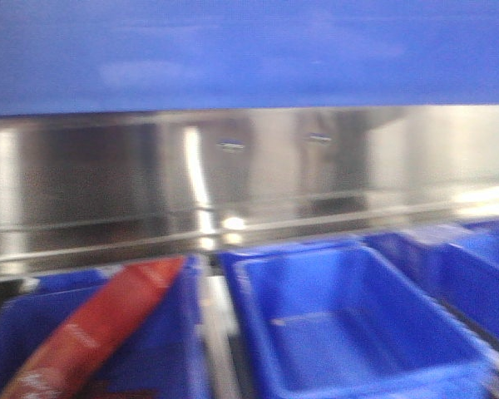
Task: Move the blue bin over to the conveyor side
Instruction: 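Lift the blue bin with both grippers clear of the shelf rail, then carry the held blue bin with both grippers while driving to the conveyor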
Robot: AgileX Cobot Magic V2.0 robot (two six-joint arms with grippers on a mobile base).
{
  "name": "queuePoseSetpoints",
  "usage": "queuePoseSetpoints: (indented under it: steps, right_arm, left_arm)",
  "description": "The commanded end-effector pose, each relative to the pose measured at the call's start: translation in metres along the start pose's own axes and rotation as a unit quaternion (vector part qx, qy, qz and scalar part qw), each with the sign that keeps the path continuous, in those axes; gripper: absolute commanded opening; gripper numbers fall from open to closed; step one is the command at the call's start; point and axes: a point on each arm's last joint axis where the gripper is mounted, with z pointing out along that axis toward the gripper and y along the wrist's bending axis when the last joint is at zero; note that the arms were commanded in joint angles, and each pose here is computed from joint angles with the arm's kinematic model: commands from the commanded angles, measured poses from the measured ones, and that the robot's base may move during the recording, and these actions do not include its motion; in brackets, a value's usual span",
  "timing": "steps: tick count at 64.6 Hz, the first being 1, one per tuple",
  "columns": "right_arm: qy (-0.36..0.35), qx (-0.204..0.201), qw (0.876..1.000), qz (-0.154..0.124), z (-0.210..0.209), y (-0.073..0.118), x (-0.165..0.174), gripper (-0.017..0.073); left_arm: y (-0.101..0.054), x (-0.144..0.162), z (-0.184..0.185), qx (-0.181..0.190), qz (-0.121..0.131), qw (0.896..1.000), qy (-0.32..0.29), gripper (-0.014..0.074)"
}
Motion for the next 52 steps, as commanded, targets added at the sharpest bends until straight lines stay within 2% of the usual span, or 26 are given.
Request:
queuePoseSetpoints:
  steps: [1,52]
  right_arm:
    - [-0.060,-0.006,0.998,-0.005,-0.0116,0.0003,-0.0074,-0.0088]
    - [-0.060,-0.006,0.998,-0.005,-0.0116,0.0003,-0.0074,-0.0088]
  left_arm:
    - [-0.0025,-0.0063,-0.0111,0.024,-0.001,0.998,-0.055,-0.0019]
    - [-0.0025,-0.0063,-0.0111,0.024,-0.001,0.998,-0.055,-0.0019]
